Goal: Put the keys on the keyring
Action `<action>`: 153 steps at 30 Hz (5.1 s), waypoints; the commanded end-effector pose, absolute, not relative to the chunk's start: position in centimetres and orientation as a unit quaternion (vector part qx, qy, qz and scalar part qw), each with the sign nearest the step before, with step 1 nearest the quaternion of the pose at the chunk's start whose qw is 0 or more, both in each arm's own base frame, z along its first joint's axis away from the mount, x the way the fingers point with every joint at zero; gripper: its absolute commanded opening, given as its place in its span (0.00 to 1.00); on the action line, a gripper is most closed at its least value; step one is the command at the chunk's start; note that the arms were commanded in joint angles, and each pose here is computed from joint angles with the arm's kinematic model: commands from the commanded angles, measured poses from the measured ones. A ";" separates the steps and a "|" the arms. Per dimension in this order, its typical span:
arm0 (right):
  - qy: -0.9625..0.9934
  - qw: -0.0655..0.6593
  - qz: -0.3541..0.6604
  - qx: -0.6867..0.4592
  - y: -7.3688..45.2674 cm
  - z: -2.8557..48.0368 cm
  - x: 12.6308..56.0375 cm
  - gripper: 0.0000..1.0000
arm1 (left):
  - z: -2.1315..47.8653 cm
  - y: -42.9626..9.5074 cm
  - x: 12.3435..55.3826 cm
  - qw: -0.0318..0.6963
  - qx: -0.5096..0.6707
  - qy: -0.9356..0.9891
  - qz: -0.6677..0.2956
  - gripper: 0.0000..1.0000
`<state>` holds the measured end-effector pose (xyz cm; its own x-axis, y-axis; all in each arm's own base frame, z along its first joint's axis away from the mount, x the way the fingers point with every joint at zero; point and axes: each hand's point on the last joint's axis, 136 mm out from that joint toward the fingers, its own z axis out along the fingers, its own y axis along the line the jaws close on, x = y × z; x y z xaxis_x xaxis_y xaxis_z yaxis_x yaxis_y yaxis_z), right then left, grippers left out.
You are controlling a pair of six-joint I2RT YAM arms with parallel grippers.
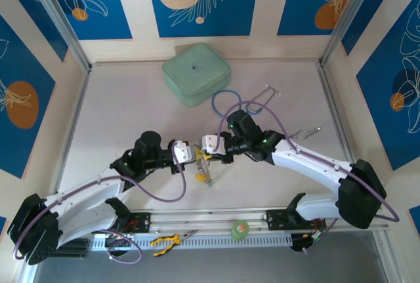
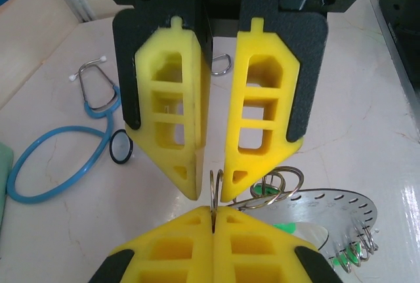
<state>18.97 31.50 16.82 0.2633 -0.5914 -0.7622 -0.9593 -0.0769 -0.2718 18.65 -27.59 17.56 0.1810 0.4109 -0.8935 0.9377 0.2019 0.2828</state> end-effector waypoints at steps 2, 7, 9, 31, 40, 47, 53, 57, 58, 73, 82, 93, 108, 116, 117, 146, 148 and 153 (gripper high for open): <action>0.545 0.388 0.258 -0.698 32.2 17.9 18.5 0.09 | 20.3 -28.1 18.2 0.534 0.574 0.556 -0.275 0.00; 0.548 0.385 0.279 -0.688 32.2 18.3 18.4 0.00 | 19.8 -27.8 18.4 0.536 0.569 0.564 -0.266 0.00; 0.548 0.386 0.287 -0.684 32.2 18.5 18.3 0.00 | 19.4 -27.7 18.4 0.536 0.568 0.567 -0.263 0.10; 0.538 0.392 0.324 -0.672 33.1 19.0 17.4 0.00 | 19.2 -27.9 18.3 0.544 0.565 0.557 -0.273 0.00; 0.643 0.474 0.317 -0.512 27.7 22.5 22.1 0.64 | 21.7 -24.7 22.4 0.628 0.459 0.604 -0.174 0.00; 0.701 0.450 0.331 -0.443 28.8 21.7 21.5 0.54 | 24.2 -18.9 27.5 0.672 0.276 0.685 -0.057 0.00; 0.690 0.401 0.335 -0.501 34.3 18.2 17.8 0.51 | 24.5 -14.8 29.5 0.666 0.200 0.719 0.017 0.00; 0.683 0.369 0.332 -0.536 38.5 15.5 15.6 0.51 | 24.8 -11.1 31.2 0.657 0.123 0.743 0.040 0.00; 0.675 0.364 0.329 -0.550 39.7 15.0 15.0 0.52 | 24.9 -10.0 31.7 0.657 0.095 0.747 0.041 0.00; 0.786 0.275 0.245 -0.496 49.8 7.9 19.0 0.52 | 24.7 -0.9 33.9 0.665 -0.131 0.734 0.038 0.00; 0.939 0.110 0.237 -0.222 49.7 3.6 22.2 0.52 | 25.6 -0.2 35.2 0.668 -0.155 0.727 0.033 0.00; 0.931 0.113 0.266 -0.221 51.7 3.1 22.5 0.58 | 25.9 -0.7 35.6 0.671 -0.144 0.727 0.025 0.00; 0.938 0.103 0.241 -0.228 53.6 1.1 23.0 0.45 | 25.3 -0.8 35.2 0.666 -0.150 0.730 0.010 0.00; 0.942 0.108 0.201 -0.246 53.5 0.4 22.3 0.28 | 25.5 -0.8 35.2 0.668 -0.150 0.729 0.007 0.00; 0.943 0.108 0.196 -0.247 53.5 0.4 22.2 0.24 | 25.5 -0.9 35.2 0.668 -0.149 0.729 0.007 0.00; 0.957 0.107 0.171 -0.208 27.2 7.5 19.7 0.00 | 25.3 -19.1 30.1 0.608 0.270 0.693 -0.279 0.00; 0.961 0.113 0.169 -0.189 25.7 7.6 19.8 0.00 | 24.4 -21.8 27.8 0.591 0.341 0.670 -0.293 0.00; 0.956 0.149 0.179 -0.180 23.7 7.9 20.4 0.00 | 21.8 -25.0 24.9 0.562 0.420 0.643 -0.306 0.00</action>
<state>20.33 23.69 6.93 -0.9152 -0.2761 -0.2934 -0.3551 0.8969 0.2637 26.70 -23.30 21.27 -0.1405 0.1760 -0.9743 0.8119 0.5837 -0.0116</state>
